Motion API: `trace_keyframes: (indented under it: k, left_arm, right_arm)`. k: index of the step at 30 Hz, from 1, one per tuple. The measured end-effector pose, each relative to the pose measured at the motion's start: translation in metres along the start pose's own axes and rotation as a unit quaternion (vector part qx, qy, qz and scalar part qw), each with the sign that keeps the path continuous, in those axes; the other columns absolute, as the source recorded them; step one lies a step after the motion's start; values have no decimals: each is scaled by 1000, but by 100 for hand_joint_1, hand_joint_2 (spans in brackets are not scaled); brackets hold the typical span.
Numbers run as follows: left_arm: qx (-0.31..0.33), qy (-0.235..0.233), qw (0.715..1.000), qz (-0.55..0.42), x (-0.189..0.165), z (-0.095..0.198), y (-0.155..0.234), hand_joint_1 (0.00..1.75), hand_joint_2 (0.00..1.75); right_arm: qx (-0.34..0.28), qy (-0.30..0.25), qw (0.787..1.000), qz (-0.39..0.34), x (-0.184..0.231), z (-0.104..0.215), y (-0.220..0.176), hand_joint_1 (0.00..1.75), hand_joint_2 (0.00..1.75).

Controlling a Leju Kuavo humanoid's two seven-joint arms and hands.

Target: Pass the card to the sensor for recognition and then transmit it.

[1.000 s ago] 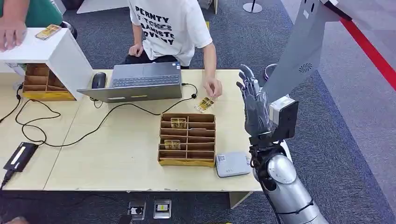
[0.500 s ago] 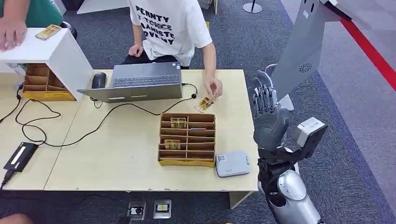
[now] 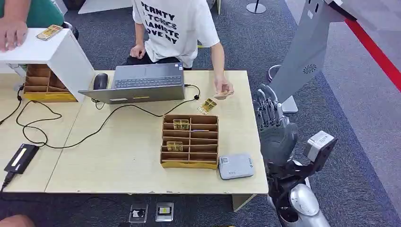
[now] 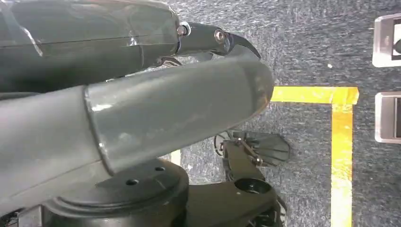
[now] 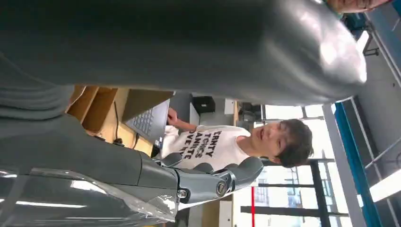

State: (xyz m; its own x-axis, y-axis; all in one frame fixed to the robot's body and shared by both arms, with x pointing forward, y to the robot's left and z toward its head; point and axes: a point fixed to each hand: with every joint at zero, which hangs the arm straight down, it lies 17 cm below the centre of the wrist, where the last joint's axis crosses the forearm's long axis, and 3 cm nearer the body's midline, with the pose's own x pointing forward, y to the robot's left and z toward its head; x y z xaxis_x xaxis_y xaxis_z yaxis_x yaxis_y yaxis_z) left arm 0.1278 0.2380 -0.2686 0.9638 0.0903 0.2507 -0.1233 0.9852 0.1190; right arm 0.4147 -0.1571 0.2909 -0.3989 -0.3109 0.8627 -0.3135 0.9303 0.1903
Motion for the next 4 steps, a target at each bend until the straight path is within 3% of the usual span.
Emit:
trace_keyframes:
  k: [4]
  left_arm:
    - [0,2,1000,1,-2,0,0,0,0]
  right_arm:
    - [-4,3,1000,3,-1,9,-6,0,0]
